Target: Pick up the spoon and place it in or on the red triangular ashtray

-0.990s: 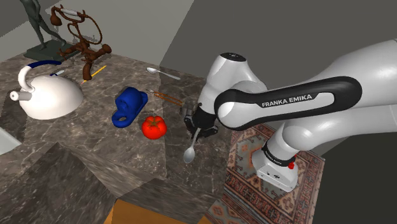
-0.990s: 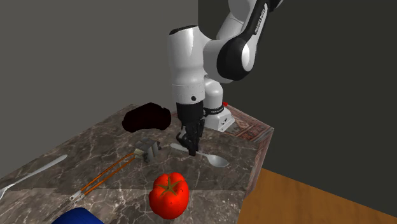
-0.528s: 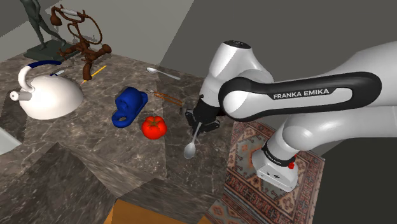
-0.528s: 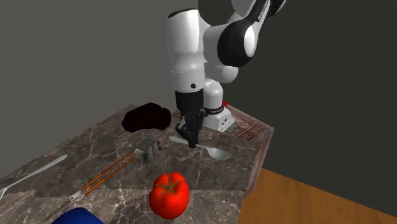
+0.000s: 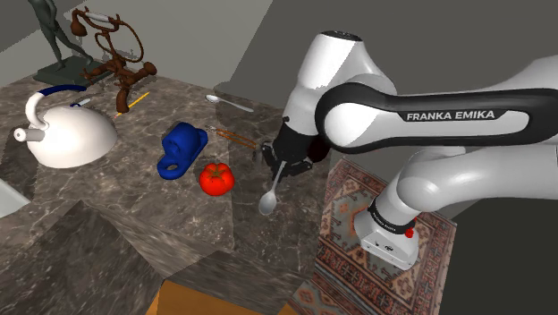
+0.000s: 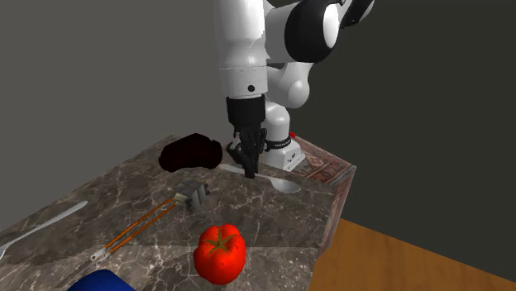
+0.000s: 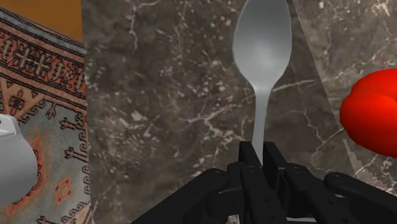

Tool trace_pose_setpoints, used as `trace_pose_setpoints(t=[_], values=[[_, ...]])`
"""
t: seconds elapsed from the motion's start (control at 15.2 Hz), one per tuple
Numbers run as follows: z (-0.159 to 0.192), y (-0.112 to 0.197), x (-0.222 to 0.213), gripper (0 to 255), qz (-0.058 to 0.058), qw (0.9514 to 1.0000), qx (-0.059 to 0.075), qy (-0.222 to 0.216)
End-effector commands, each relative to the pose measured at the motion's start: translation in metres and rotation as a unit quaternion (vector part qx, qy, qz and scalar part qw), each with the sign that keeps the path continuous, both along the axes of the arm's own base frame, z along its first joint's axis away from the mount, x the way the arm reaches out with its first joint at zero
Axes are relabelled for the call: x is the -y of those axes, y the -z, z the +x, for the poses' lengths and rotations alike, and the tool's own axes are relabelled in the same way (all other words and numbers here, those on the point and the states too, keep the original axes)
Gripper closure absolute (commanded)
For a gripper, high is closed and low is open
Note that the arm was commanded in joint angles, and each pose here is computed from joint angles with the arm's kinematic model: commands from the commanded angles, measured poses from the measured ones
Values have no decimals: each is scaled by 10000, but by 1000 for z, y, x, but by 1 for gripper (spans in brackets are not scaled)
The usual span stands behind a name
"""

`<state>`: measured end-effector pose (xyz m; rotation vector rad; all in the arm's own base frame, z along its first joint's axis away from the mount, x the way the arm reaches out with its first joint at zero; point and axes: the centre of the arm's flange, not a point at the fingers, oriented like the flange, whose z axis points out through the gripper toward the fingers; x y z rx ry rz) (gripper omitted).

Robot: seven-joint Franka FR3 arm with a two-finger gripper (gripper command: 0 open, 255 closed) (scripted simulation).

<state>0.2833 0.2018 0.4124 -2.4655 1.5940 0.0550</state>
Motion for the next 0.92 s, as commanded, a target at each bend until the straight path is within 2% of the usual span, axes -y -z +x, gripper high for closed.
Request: trace_pose_setpoints(t=[0.0,0.46,0.86], values=[[0,-10,1,255,-1,10000,-3,0],[0,-42,1,255,-1,10000,-3,0],[11,-46,79,255,-1,10000,-3,0]])
